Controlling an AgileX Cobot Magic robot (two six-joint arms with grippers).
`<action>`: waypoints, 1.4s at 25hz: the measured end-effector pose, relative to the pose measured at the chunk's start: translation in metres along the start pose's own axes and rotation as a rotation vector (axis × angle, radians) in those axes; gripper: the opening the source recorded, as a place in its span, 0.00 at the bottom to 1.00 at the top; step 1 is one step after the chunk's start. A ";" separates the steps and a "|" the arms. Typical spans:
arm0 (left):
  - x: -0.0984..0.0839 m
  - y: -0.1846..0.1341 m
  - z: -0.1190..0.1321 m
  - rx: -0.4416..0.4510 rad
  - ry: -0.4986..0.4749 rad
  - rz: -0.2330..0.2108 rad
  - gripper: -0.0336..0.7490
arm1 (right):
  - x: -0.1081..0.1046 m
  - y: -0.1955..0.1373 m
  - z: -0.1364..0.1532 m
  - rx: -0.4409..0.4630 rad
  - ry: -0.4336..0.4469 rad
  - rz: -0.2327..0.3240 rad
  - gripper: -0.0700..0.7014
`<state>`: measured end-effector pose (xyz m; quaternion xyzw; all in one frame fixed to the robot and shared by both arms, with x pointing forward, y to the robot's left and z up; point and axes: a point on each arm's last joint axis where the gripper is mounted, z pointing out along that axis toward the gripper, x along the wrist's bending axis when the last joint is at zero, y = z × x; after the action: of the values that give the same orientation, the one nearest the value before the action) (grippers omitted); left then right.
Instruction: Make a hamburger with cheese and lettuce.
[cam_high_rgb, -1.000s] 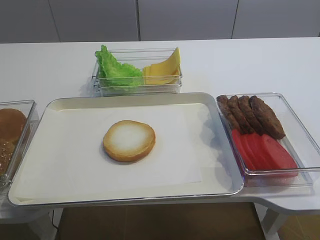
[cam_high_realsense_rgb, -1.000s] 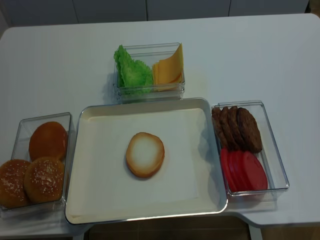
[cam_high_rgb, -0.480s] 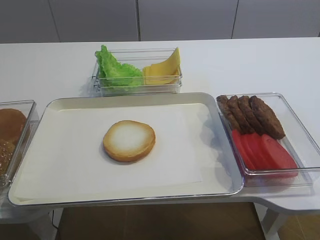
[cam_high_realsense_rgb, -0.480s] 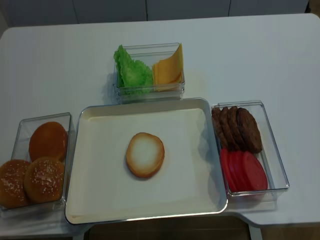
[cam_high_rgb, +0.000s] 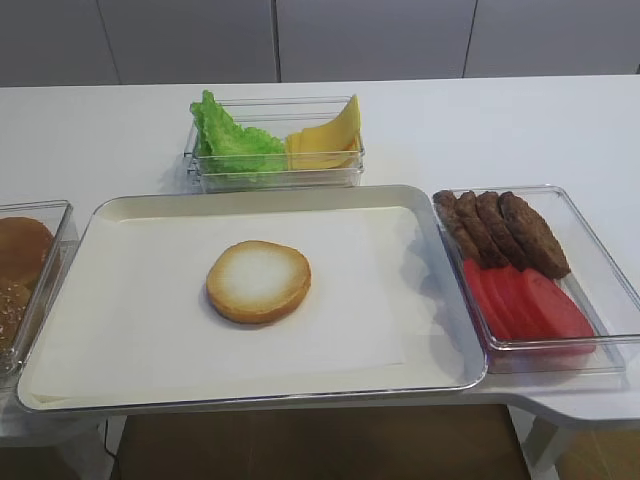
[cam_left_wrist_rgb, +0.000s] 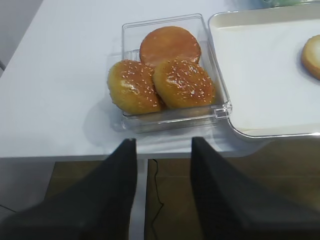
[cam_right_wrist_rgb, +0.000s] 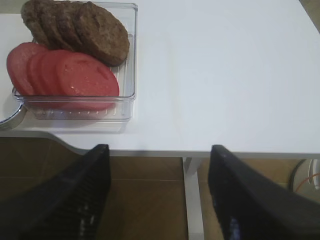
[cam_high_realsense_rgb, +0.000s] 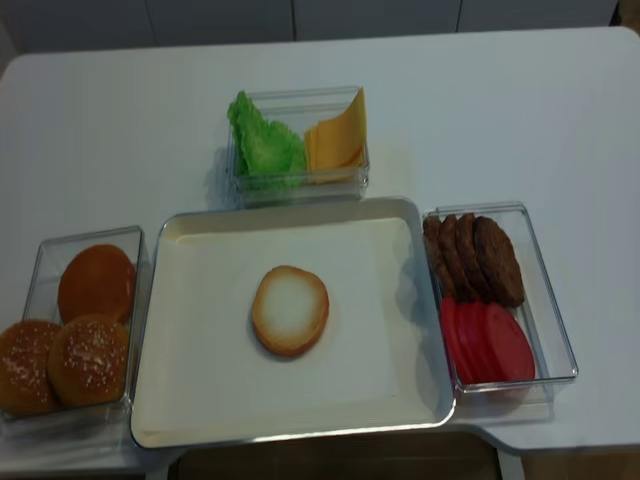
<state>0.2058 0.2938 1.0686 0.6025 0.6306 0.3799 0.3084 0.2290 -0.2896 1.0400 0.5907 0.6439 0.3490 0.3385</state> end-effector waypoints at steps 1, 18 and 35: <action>0.000 0.000 0.000 0.001 -0.003 -0.001 0.39 | 0.000 0.000 0.000 0.000 0.000 0.000 0.70; -0.002 -0.013 0.023 0.072 -0.023 -0.008 0.43 | 0.000 0.000 0.000 -0.001 0.000 0.000 0.70; 0.008 -0.014 0.023 0.074 0.095 -0.110 0.43 | 0.000 0.000 0.000 -0.001 0.000 0.000 0.70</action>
<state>0.2174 0.3046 1.0450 0.5594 0.6902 0.3667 0.2760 0.2290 -0.2896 1.0401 0.5906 0.6438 0.3492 0.3387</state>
